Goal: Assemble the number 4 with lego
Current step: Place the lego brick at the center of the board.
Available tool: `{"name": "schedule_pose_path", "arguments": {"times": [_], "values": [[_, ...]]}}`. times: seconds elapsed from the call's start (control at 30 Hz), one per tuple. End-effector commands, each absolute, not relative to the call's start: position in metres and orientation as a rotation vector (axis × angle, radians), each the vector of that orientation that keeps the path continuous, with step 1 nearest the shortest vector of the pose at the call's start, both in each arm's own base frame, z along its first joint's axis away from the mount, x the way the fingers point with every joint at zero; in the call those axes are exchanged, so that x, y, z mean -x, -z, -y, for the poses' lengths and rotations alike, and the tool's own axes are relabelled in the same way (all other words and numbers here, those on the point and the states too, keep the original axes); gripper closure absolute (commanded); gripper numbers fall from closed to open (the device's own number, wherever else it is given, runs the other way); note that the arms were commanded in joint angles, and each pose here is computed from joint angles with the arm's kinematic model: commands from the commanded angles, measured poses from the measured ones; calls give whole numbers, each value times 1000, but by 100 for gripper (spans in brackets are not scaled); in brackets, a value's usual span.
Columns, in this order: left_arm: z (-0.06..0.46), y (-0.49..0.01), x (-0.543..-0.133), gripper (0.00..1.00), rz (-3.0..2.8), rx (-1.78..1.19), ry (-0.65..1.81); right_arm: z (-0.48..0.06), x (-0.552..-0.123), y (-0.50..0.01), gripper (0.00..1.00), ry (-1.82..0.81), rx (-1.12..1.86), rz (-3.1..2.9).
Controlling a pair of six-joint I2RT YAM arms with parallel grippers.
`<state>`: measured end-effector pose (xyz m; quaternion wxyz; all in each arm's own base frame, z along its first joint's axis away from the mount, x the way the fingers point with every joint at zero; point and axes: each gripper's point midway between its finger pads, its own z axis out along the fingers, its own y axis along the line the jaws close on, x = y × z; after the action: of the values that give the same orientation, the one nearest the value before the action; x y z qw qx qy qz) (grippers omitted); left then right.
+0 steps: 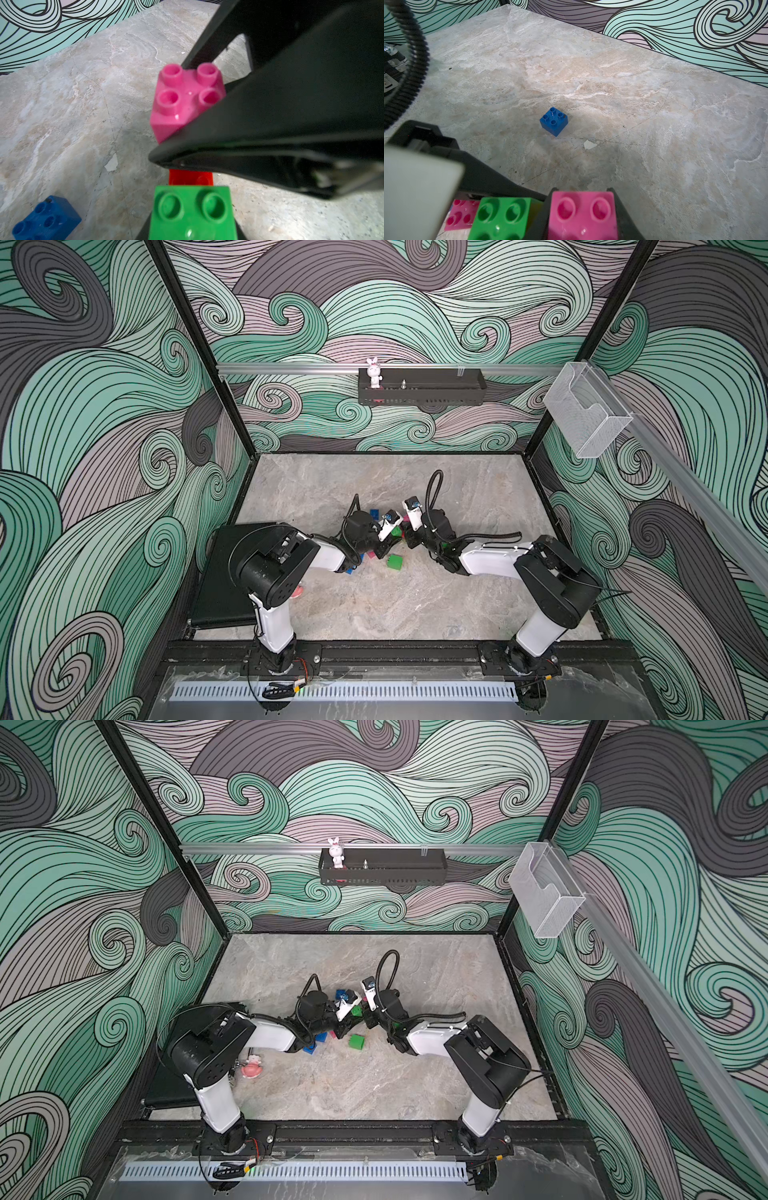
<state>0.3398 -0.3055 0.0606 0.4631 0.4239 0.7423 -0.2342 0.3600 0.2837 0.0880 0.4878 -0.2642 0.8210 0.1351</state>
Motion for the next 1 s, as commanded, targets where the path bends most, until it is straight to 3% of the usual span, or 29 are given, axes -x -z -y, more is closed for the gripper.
{"name": "schedule_pose_path", "arguments": {"times": [0.0, 0.07, 0.33, 0.8, 0.97], "values": [[312, -46, -333, 92, -1818, -1088, 561, -243, -289, 24, 91, -232, 846, -2415], [311, -45, -333, 100, -1821, -1088, 551, -243, -289, 20, 88, -235, 835, -2411], [305, -45, -335, 100, -1849, -1066, 518, -248, -298, -26, 68, -279, 770, -2319], [308, -51, -335, 100, -1866, -1066, 547, -235, -291, -95, 44, -327, 717, -2214], [310, -64, -336, 100, -1997, -1026, 598, -208, -267, -141, 19, -385, 661, -2179]]}}
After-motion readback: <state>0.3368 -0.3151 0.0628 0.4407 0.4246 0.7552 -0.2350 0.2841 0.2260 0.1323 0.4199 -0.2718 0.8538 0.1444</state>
